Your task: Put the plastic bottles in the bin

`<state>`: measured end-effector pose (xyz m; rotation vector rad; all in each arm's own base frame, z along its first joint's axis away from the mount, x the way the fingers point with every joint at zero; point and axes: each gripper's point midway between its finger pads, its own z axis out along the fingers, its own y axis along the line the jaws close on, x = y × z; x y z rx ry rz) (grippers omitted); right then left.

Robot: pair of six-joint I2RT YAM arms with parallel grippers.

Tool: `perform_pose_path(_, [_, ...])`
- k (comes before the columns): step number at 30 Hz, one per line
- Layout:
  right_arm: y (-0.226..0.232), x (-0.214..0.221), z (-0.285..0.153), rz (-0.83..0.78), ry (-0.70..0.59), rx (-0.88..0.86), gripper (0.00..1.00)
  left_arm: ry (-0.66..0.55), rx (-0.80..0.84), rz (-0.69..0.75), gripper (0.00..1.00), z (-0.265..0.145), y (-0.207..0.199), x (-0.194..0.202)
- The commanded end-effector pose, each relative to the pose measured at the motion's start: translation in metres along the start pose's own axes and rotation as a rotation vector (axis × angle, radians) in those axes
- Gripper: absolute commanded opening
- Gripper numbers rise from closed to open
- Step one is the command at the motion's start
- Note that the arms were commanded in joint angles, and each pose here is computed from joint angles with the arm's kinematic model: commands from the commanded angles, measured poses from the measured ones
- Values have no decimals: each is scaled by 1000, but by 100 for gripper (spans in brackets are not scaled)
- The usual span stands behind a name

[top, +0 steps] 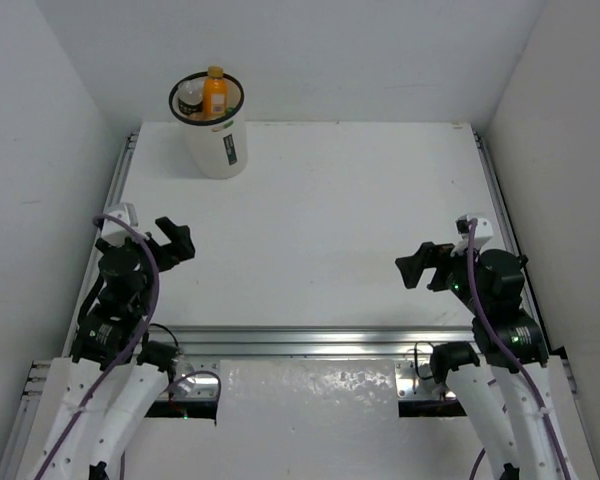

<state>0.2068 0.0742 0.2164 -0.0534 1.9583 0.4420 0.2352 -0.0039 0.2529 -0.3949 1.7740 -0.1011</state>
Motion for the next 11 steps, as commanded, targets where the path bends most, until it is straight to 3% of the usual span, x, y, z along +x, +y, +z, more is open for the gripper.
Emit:
perform_pose_path(1, [-8,2,1,-58,-25,41,99,-121,52,-53,100,-9,-9,-30])
perform_pose_path(11, [-11,0,-4,-56,-45,64,99,-53,32,-39,100,2,-10,-18])
